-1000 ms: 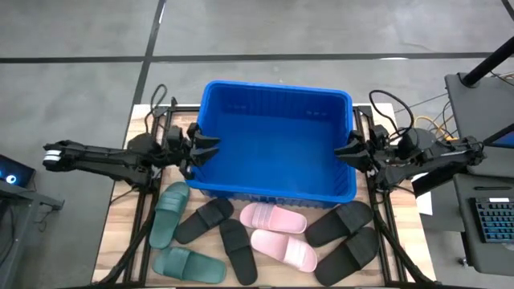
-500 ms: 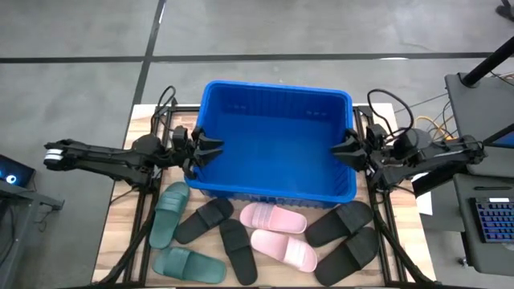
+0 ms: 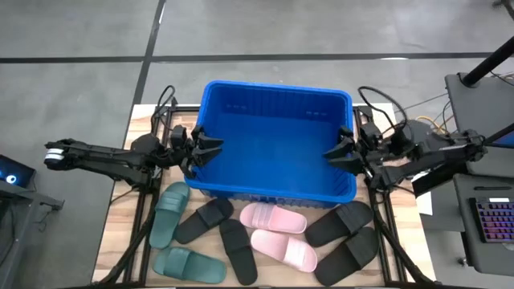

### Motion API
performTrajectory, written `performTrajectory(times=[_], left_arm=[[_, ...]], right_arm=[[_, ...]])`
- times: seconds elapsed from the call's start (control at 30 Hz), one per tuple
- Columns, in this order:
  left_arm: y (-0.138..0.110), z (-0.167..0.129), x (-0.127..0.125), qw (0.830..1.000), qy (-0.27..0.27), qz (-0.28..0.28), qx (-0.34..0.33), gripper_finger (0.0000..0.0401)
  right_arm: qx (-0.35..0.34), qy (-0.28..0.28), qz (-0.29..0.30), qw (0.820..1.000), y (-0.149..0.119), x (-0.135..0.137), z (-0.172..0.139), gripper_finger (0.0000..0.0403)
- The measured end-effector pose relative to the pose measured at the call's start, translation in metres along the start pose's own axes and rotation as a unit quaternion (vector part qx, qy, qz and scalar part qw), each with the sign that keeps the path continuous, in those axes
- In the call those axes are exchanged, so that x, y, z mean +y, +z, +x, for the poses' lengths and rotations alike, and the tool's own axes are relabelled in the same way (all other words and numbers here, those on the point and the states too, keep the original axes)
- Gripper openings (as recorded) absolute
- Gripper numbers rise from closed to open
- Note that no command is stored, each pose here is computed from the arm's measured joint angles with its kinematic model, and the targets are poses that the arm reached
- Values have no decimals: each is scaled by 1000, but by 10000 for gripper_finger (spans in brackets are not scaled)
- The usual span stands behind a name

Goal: Pick and place slides into bin
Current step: Put the top right black slide into the blue bin

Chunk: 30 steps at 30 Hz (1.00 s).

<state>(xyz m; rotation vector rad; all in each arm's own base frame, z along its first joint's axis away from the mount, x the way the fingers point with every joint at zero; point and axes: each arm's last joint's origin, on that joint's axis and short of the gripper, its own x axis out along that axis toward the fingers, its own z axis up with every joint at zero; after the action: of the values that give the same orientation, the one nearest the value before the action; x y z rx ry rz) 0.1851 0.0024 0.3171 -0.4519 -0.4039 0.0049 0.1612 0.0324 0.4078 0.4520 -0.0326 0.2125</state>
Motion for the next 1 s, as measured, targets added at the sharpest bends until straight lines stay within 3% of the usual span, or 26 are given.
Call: performTrajectory(times=[0.2,0.4,0.67,1.0], left_arm=[[2,-2,0,1000,-2,0,-4,153],[1,-4,0,1000,-1,0,-2,153],[-1,-3,1,1000,2,1,1,153],[-4,-1,2,1000,8,0,-1,153]], right_arm=[[82,-53,11,995,21,9,9,125],[123,-66,7,990,34,18,23,125],[173,-77,12,982,36,24,25,125],[236,-100,59,965,28,27,3,125]])
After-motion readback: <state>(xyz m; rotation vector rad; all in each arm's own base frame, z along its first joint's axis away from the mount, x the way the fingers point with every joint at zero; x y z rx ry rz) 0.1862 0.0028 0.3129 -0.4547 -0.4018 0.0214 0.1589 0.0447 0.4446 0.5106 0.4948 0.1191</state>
